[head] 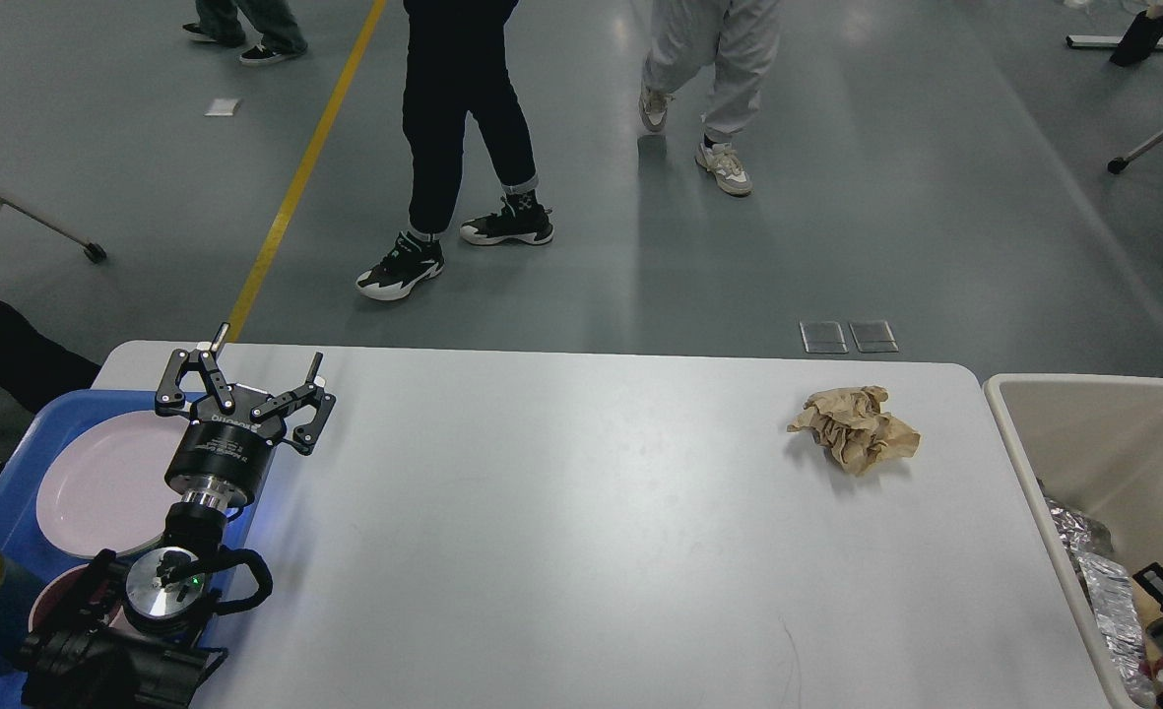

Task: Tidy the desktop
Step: 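Release the red wrapper into the bin and raise the gripper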

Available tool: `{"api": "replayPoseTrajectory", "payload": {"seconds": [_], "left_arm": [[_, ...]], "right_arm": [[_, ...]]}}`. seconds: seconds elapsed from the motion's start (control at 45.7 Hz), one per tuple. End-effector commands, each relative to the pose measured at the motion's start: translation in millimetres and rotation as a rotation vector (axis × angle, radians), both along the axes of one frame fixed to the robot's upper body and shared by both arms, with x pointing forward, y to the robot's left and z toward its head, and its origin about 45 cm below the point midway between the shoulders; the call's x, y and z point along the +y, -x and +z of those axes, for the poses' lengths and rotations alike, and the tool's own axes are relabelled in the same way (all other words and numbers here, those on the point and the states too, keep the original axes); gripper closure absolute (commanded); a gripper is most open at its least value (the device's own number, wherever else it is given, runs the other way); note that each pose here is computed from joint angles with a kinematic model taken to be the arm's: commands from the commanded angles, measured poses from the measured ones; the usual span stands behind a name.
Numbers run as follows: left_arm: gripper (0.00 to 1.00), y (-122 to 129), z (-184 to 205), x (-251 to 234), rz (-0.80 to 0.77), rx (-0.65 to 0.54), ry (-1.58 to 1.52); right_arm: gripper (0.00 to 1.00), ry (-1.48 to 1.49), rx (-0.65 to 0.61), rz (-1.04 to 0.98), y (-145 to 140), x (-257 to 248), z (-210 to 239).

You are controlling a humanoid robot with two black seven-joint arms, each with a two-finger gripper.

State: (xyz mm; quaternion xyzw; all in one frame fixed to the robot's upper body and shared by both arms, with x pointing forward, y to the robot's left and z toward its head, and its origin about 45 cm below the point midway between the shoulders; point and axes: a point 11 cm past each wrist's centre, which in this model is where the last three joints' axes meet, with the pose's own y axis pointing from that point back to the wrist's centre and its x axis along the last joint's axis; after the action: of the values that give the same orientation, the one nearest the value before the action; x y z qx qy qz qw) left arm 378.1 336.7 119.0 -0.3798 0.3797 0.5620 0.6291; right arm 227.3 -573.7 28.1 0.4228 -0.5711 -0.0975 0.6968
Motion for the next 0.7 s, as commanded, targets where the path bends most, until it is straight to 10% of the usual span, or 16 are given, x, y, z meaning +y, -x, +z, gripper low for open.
{"api": "replayPoseTrajectory", "payload": {"seconds": [0.0,0.35,0.679], "left_arm": [[0.03,0,0,0,0.0,0.0,0.0],[0.03,0,0,0,0.0,0.0,0.0],[0.03,0,0,0,0.0,0.0,0.0]], "right_arm": [[0.0,0.007,-0.003,-0.003,0,-4,3],[0.0,-0.032,0.016,0.022,-29,-17,36],[0.0,-0.128,0.332,0.335,-112,24,132]]}}
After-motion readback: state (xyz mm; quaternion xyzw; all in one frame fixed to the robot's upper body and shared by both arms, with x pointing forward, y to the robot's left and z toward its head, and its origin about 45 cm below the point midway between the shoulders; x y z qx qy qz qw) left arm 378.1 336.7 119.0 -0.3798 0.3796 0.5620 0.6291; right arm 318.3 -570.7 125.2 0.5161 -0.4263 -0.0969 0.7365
